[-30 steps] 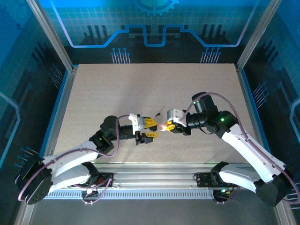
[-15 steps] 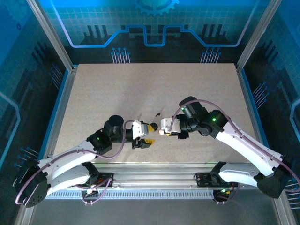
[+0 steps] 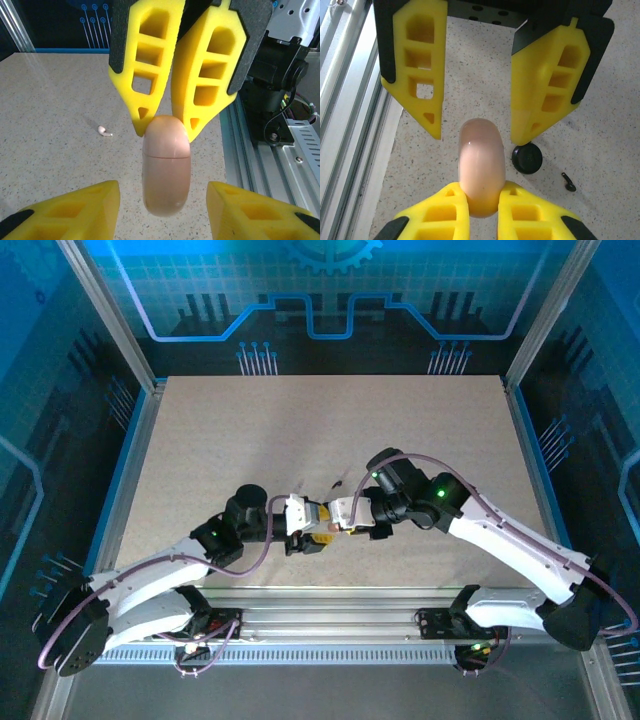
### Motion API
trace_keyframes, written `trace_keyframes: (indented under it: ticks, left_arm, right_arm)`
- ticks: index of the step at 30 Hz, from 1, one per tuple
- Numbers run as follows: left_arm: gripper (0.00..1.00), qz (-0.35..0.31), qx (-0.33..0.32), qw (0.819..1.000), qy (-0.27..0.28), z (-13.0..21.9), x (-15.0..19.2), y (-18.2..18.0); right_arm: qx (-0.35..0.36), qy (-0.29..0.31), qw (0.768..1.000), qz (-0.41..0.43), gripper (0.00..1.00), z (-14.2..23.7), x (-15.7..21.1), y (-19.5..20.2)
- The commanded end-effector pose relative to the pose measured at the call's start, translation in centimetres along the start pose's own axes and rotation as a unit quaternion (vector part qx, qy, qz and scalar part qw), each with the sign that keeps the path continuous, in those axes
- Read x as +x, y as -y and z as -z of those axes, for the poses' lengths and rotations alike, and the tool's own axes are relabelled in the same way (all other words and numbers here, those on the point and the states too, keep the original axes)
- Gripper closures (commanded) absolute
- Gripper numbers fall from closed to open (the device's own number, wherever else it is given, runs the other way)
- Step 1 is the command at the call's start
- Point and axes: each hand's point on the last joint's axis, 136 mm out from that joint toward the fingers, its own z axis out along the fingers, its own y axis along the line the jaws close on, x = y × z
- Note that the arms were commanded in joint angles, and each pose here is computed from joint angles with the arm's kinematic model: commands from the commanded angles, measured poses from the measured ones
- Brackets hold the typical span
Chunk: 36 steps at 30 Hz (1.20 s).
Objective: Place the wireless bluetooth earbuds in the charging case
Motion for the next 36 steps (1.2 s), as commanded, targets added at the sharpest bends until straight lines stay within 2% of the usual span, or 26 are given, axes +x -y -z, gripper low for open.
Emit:
trace_keyframes:
  ticks: [1,14,23,32,34,36]
  left_arm:
    - [0.51,-0.003,0.008,1.000,0.012,-0.22,-0.63,0.30]
    - [0.56,0.003,0.014,1.000,0.012,-0.47,-0.44,0.37]
    - [0.65,0.007,0.016,1.000,0.017,-0.44,-0.76,0.40]
    - [0.79,0.012,0.016,1.000,0.020,-0.40,-1.21,0.32]
    - [0.81,0.015,0.017,1.000,0.021,-0.39,-1.31,0.36]
    - [0.82,0.016,0.018,0.999,0.021,-0.39,-1.36,0.41]
  right_arm:
    - [0.000,0.028,1.000,0.011,0.86,0.35,-1.78,0.34]
    - [-0.005,0.049,0.999,0.011,0.86,0.22,-2.54,0.28]
    - [-0.009,0.049,0.999,0.010,0.86,0.16,-2.48,0.00]
    - [-0.003,0.049,0.999,0.009,0.86,0.13,-2.28,0.04]
    - [0.000,0.050,0.999,0.006,0.81,0.09,-2.24,0.12]
    - [0.008,0.055,0.998,0.000,0.70,0.08,-2.29,0.24]
